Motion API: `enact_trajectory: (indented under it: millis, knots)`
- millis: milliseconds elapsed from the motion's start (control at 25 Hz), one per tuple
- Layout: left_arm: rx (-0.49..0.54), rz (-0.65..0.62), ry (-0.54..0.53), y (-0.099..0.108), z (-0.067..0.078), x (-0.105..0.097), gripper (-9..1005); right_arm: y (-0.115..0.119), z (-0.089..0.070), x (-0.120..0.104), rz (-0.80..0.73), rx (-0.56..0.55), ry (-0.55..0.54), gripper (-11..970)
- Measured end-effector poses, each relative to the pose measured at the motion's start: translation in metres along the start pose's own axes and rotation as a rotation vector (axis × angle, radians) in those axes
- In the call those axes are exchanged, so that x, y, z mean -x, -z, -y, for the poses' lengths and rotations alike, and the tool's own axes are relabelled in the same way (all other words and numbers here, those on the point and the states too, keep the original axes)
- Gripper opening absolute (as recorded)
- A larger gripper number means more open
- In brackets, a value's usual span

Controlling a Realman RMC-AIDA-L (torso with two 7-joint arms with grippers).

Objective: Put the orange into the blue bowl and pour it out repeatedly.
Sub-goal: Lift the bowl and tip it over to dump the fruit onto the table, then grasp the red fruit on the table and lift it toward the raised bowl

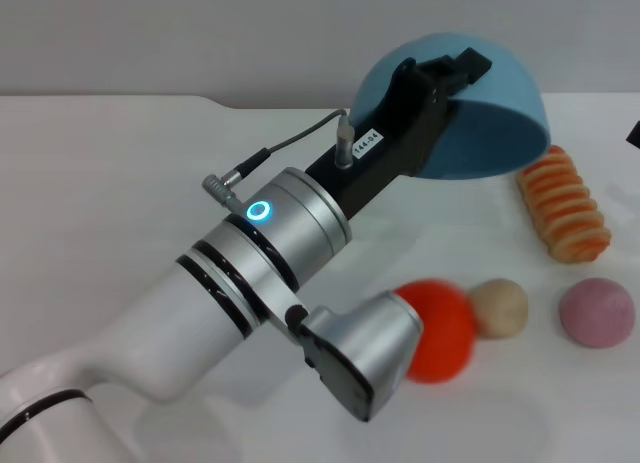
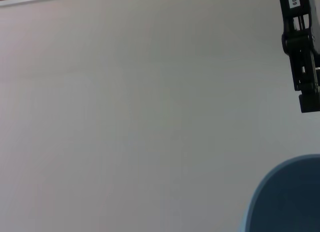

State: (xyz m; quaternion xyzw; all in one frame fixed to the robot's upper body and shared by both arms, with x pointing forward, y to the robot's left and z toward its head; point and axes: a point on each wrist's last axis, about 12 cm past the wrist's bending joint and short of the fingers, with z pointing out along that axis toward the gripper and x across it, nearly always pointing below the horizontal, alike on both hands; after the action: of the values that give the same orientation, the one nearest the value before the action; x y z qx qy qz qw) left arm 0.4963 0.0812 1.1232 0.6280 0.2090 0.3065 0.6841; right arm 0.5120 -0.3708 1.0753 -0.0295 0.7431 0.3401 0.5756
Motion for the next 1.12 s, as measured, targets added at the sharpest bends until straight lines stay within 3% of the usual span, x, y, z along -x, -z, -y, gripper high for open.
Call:
enact_trajectory:
  millis: [120, 400, 560, 600, 640, 720, 880, 1120]
  knots:
    - [-0.015, -0.054, 0.103, -0.003, 0.000, -0.006, -1, 0.000, 0.000, 0.000, 0.003, 0.003, -0.002, 602]
    - [-0.122, -0.248, 0.600, -0.025, -0.015, -0.048, -2, -0.007, -0.006, 0.002, -0.044, 0.061, 0.007, 603]
    - [-0.196, -0.313, 0.991, -0.037, -0.024, -0.088, -2, -0.015, -0.014, 0.001, -0.114, 0.133, 0.014, 603]
    - [-0.238, -0.339, 1.173, -0.040, -0.025, -0.106, -2, -0.018, -0.016, 0.000, -0.147, 0.149, 0.008, 603]
    - [-0.238, -0.339, 1.173, -0.040, -0.025, -0.106, -2, -0.022, -0.018, 0.000, -0.191, 0.162, 0.001, 603]
    - [-0.268, -0.381, 1.321, -0.045, -0.025, -0.123, -2, -0.031, -0.022, 0.000, -0.285, 0.182, -0.017, 603]
    - [-0.313, -0.459, 1.426, -0.053, -0.022, -0.141, -1, -0.054, -0.033, -0.002, -0.478, 0.221, -0.030, 602]
    - [-0.418, -0.547, 1.439, -0.061, -0.011, -0.147, -1, -0.091, -0.059, -0.013, -0.663, 0.301, 0.047, 602]
